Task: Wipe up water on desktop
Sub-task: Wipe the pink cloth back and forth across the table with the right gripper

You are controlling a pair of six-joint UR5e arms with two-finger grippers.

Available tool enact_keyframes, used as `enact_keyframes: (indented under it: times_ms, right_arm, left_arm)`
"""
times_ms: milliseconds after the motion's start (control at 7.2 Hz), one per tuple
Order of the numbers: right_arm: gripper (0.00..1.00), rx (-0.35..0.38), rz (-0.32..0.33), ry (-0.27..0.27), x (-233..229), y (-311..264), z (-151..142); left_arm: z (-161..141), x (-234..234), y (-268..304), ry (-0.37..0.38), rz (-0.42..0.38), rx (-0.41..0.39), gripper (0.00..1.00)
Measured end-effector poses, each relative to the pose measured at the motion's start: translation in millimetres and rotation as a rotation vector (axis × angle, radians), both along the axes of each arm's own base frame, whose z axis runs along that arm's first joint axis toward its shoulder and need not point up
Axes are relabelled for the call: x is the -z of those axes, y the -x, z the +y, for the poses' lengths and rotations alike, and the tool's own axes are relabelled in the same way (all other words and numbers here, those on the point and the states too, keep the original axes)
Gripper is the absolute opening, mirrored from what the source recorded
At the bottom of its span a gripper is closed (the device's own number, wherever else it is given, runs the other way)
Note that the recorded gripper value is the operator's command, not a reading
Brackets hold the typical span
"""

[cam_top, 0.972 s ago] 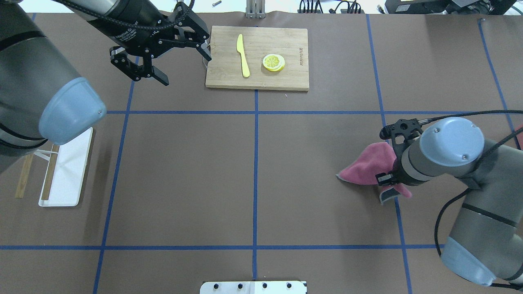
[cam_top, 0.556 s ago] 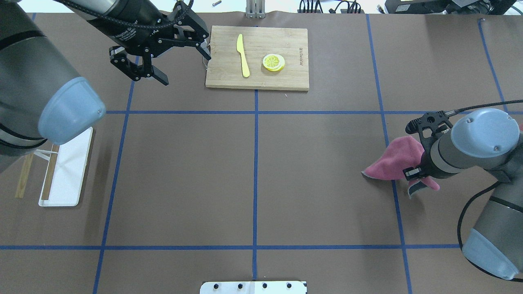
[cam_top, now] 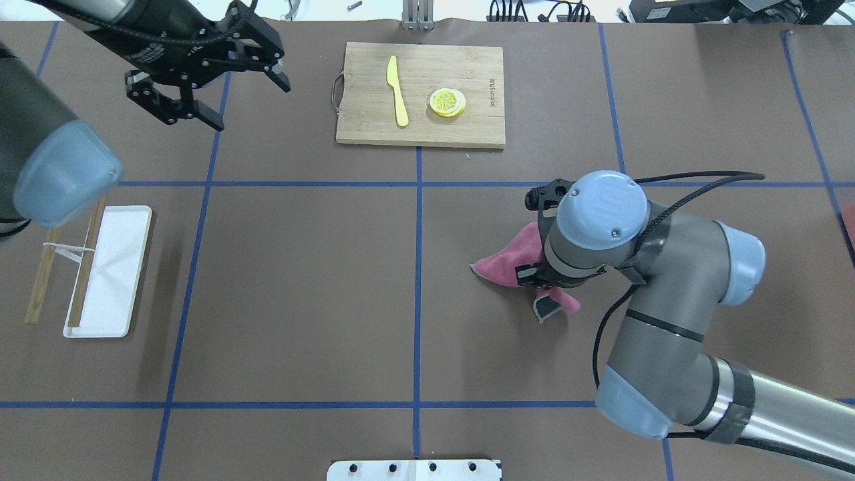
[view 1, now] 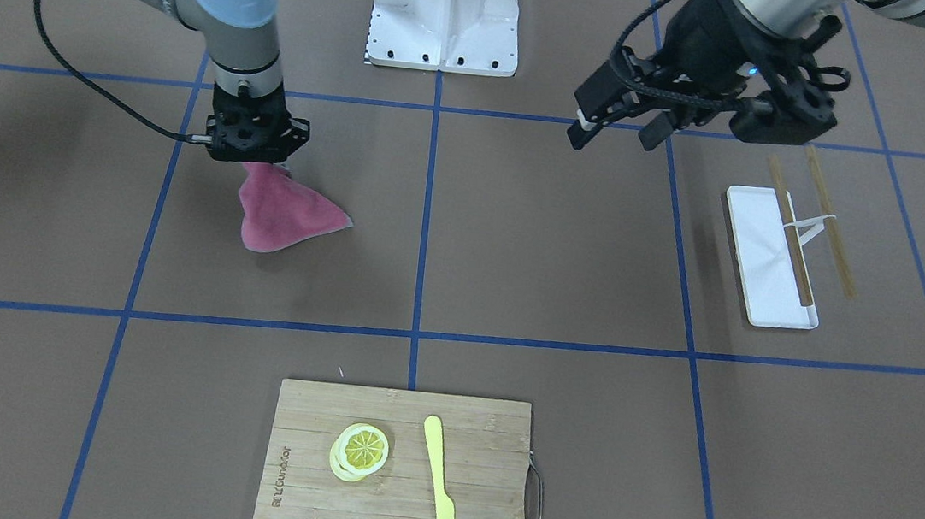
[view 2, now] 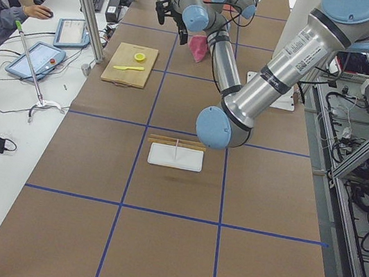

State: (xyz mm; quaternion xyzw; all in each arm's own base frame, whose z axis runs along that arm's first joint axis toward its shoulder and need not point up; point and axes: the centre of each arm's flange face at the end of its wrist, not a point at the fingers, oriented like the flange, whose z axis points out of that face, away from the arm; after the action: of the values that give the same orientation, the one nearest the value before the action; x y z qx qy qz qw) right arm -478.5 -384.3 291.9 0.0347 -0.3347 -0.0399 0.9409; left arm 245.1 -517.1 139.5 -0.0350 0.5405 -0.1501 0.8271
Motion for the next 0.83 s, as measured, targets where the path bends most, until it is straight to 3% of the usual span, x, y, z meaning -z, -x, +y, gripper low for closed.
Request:
enact_keyframes:
  times_ms: [417,556,833]
  right_arm:
    - [0.00,-0.055,-0.057,0.045,52,49,13]
    - [0.00,-0.057,-0.046,0.044,43,45,11]
    - [0.00,-0.011,0.009,-0.004,-17,-14,1]
  left_arm:
    - [-27,-113,94,-0.200,-0.151,-0.033,0.98]
    - [-28,-153,127,-0.272,-0.206,-0.066,0.98]
    - [-26,-223,190,-0.397,-0.296,-0.137,0.98]
